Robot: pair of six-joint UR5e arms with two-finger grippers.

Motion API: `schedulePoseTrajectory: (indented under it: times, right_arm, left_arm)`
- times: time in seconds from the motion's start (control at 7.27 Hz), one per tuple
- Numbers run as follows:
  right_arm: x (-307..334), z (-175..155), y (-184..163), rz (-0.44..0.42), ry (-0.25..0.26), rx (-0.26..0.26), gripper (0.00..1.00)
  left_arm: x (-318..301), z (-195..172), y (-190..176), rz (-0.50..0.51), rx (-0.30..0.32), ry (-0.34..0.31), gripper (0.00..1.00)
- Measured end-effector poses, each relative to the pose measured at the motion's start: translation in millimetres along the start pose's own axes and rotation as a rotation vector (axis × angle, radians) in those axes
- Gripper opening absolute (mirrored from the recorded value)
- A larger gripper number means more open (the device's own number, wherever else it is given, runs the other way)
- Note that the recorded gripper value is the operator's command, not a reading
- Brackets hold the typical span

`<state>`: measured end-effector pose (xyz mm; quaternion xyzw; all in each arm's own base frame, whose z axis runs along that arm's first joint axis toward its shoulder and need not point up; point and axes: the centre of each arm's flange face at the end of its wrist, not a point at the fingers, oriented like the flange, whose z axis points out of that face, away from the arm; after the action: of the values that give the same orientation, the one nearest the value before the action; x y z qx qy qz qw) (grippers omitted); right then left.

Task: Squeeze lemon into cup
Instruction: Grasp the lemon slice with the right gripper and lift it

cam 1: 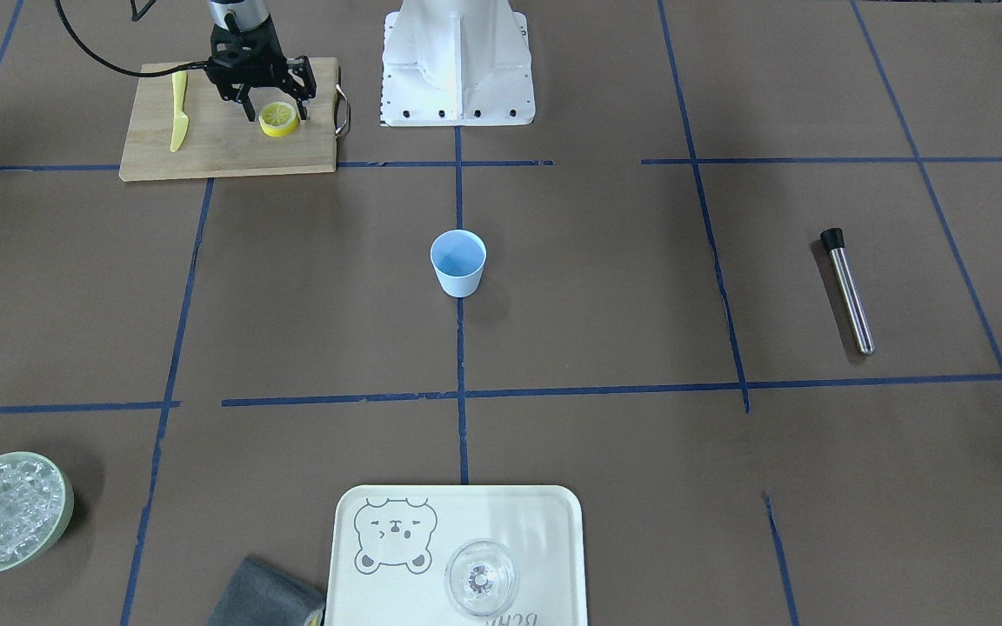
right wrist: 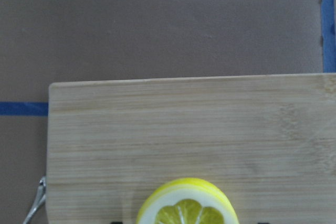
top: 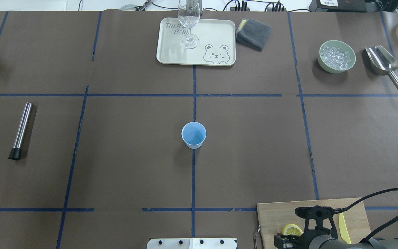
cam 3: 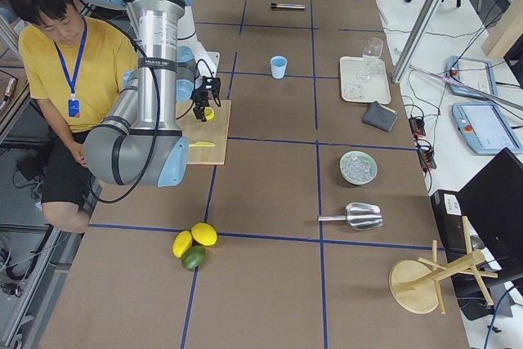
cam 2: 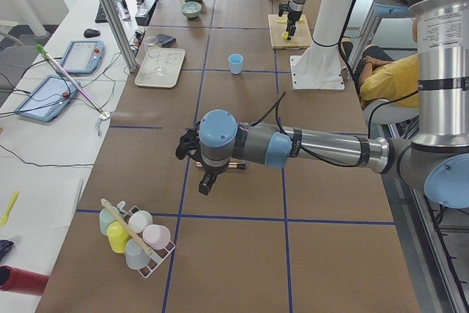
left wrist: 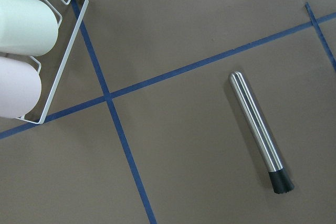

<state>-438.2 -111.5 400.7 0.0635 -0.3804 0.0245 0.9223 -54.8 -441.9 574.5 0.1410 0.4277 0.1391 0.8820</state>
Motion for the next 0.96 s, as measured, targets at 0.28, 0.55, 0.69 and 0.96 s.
schedulePoseTrajectory:
  times: [0.28, 0.55, 0.69, 0.96]
  right_arm:
    - [0.1, -0.3, -2.8, 0.005, 0.0, 0.003, 0.81]
    - [-1.6, -0.8, -2.9, 0.006, -0.004, 0.003, 0.62]
    - [-2.0, -0.9, -3.0, 0.006, -0.005, 0.003, 0.55]
    - [-4.1, -2.7, -5.0, 0.011, -0.011, 0.006, 0.5]
  left_arm:
    - [0.3, -0.3, -0.1, 0.0, 0.001, 0.0, 1.0]
    - [0.2, -0.5, 0.0, 0.0, 0.001, 0.0, 1.0]
    - [-0.1, -0.2, 0.4, -0.001, 0.0, 0.0, 1.0]
    - [-0.4, 0.0, 0.8, -0.002, 0.0, 0.0, 1.0]
